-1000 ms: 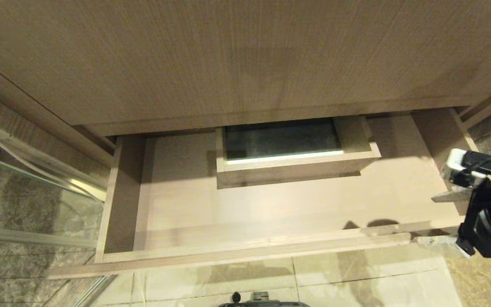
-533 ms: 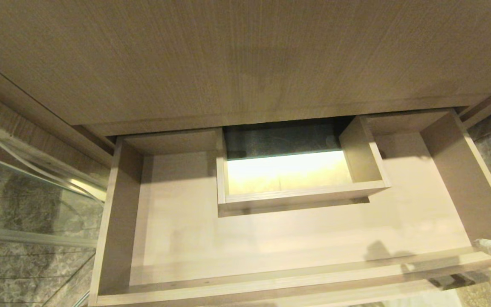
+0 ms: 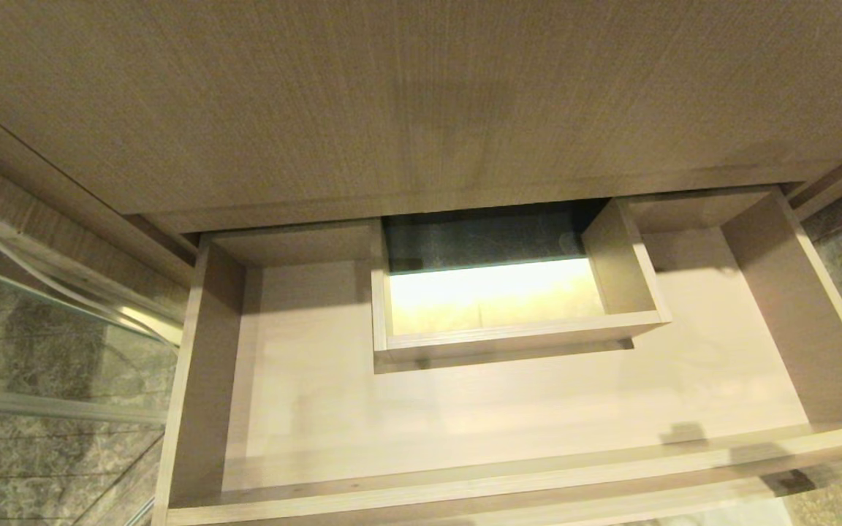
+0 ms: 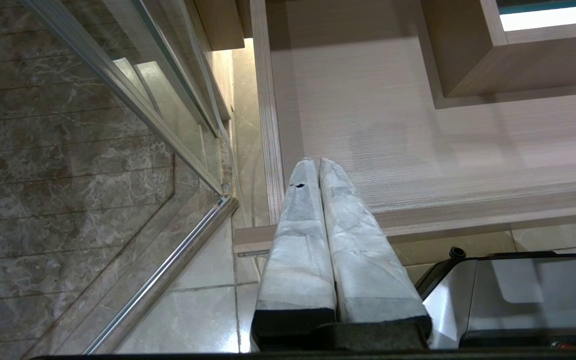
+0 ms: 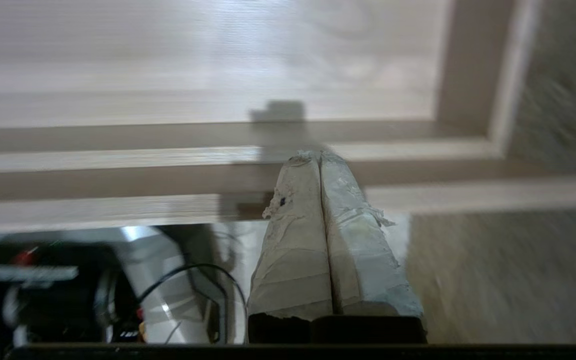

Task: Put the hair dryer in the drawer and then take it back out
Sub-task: Pick up the hairdryer

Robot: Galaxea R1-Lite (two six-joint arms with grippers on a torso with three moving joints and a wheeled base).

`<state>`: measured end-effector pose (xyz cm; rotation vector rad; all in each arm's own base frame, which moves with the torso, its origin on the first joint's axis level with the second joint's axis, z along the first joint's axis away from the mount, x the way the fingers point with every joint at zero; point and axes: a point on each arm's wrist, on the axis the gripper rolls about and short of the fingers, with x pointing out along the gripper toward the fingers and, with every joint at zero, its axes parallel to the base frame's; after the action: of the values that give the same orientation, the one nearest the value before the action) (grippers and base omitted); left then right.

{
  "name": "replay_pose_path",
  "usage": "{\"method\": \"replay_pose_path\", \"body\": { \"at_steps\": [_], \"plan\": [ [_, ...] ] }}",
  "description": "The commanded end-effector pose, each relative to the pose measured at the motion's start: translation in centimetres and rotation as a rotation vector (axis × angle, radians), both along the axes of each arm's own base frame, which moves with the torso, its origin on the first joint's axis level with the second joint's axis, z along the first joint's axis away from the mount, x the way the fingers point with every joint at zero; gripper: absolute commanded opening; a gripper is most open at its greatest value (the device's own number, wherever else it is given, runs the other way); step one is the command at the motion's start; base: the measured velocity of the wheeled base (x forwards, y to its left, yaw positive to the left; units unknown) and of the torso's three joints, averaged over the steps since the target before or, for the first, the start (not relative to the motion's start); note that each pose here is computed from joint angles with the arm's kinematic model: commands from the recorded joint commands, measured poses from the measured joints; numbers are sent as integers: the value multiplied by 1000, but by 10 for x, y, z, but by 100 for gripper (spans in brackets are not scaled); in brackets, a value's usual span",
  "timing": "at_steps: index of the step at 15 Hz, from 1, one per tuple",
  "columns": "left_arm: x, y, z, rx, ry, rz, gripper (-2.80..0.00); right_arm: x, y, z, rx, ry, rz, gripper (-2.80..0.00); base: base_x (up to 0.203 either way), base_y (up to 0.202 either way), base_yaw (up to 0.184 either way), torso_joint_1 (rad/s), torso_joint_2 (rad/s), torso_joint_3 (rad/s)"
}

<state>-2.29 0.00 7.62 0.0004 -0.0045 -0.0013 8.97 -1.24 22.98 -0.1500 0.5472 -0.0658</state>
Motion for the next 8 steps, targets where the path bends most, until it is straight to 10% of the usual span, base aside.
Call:
{"method": "replay_pose_path", "body": {
  "at_steps": [1, 8],
  "plan": [
    [0, 0, 0, 0, 1, 0, -280, -6, -1, 1, -35, -33, -64, -280, 0, 0, 0, 0, 0, 0],
    [0, 0, 0, 0, 1, 0, -280, -29, 3, 4, -60, -189, -59, -280, 0, 0, 0, 0, 0, 0]
  ]
}}
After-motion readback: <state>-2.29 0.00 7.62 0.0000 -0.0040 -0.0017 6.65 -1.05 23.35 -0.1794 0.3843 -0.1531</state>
